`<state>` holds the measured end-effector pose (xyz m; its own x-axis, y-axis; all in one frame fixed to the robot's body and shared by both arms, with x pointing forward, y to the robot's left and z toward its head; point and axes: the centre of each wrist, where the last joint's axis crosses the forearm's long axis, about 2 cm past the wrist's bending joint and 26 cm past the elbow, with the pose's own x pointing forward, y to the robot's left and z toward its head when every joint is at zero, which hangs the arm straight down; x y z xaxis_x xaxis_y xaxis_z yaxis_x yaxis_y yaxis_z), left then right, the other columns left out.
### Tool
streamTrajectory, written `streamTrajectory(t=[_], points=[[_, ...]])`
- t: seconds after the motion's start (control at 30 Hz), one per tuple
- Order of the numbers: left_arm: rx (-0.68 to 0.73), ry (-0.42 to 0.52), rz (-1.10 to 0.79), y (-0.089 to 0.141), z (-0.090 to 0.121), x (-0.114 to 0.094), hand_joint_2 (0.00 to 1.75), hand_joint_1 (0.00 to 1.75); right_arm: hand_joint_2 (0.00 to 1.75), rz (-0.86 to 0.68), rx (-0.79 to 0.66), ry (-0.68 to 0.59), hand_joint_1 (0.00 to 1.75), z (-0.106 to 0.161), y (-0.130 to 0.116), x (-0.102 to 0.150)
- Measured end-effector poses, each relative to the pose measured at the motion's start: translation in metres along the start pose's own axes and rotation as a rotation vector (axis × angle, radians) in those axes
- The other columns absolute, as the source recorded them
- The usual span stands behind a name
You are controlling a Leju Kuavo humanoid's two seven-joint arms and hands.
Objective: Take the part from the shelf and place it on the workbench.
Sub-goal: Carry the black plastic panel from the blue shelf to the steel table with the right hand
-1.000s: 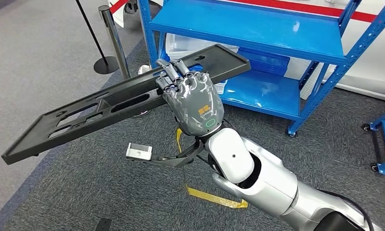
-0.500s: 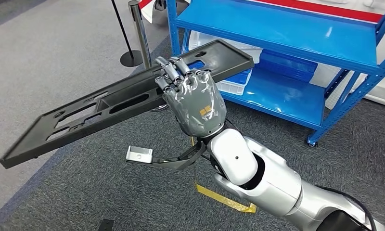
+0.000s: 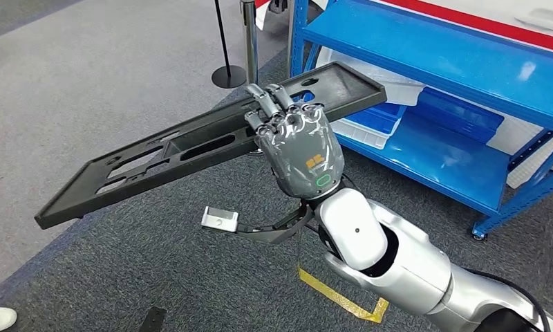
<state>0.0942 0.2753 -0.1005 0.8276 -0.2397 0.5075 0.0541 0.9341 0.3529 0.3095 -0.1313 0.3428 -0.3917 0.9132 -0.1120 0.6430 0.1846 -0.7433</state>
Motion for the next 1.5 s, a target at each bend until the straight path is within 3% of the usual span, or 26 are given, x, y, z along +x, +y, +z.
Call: streamTrajectory(t=[0.6,0.97,1.17,1.5], points=[[-0.059,-0.065,-0.146,0.003,-0.010,0.025,1.75,0.00,1.75,0.031,0.017,0.172,1.75,0.044,-0.012,-0.038],[-0.075,-0.062,-0.175,0.001,-0.008,0.023,1.75,0.00,1.75,0.049,0.047,0.196,1.75,0.062,-0.014,-0.047],[-0.069,-0.094,-0.185,0.002,-0.011,0.030,1.75,0.00,1.75,0.046,0.047,0.200,1.75,0.066,-0.015,-0.049],[-0.077,-0.064,-0.196,0.000,-0.008,0.023,1.75,0.00,1.75,0.036,0.030,0.213,1.75,0.066,-0.020,-0.050]])
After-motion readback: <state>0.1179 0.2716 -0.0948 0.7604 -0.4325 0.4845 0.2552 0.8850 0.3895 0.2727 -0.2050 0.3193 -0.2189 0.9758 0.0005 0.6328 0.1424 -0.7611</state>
